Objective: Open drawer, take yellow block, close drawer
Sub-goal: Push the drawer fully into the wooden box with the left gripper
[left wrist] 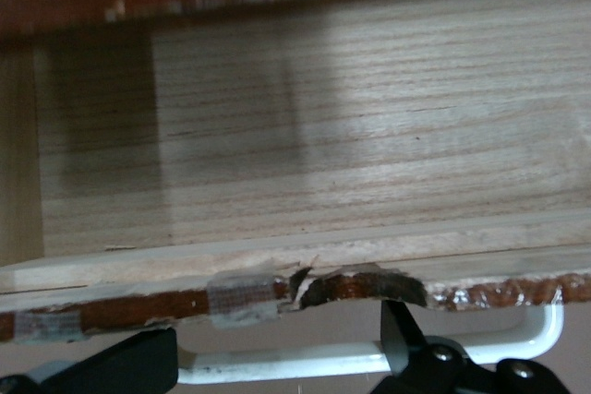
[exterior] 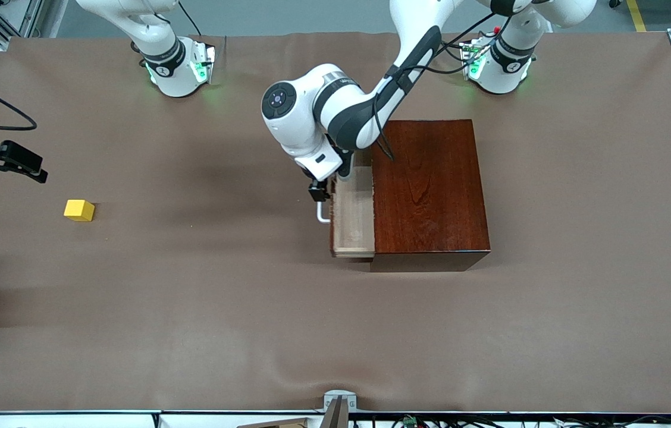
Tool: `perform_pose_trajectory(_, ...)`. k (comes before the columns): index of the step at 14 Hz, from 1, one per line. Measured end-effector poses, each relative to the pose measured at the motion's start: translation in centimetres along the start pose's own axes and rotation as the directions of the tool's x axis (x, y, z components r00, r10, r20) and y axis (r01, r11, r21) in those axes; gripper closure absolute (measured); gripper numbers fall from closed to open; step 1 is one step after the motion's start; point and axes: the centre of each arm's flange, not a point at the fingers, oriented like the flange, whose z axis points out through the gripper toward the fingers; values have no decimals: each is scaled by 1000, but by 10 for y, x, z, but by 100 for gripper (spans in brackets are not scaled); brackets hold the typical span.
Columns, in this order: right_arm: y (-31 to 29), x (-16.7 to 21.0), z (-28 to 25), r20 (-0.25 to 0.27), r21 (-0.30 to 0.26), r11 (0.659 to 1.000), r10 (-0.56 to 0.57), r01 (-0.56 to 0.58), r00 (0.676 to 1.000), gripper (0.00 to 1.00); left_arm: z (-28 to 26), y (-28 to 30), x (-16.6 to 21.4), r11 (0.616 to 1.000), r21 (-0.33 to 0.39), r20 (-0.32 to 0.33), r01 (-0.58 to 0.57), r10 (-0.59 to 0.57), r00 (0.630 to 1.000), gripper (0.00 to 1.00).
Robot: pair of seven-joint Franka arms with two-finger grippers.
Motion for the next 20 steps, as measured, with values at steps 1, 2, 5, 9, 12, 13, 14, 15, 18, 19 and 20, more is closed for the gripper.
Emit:
perform_pose_trajectory(1,0,0,0,0,0,1000,0,0,1000,0,0,0,1,1000,0,-6,-3,3,1000,0)
perform_pose_trajectory(2,0,0,0,0,0,1000,0,0,1000,0,0,-1,0,1000,-2,-10,-5,5,1000,0)
perform_pose_trajectory(5,0,0,0,0,0,1000,0,0,1000,0,1,0,3,1000,-6,-31,11,-11,999,0)
perform_pose_trajectory(9,0,0,0,0,0,1000,0,0,1000,0,-11,1,9,998,-32,-40,46,-48,998,0)
perform_pose_trajectory(12,0,0,0,0,0,1000,0,0,1000,0,-14,2,12,998,-33,-45,51,-52,998,0)
perform_pose_trajectory(13,0,0,0,0,0,1000,0,0,1000,0,-14,2,12,998,-32,-48,51,-53,997,0)
perform_pose_trajectory(14,0,0,0,0,0,1000,0,0,1000,0,-14,2,13,998,-30,-51,56,-58,997,0)
perform_pose_trajectory(15,0,0,0,0,0,1000,0,0,1000,0,-13,2,14,997,-29,-55,71,-73,996,0)
perform_pose_trajectory(18,0,0,0,0,0,1000,0,0,1000,0,-9,5,23,994,-13,-93,105,-106,990,0)
perform_pose_trajectory(19,0,0,0,0,0,1000,0,0,1000,0,-7,6,27,994,-6,-111,112,-111,988,0)
perform_pose_trajectory(20,0,0,0,0,0,1000,0,0,1000,0,-5,7,31,993,3,-127,118,-116,985,0)
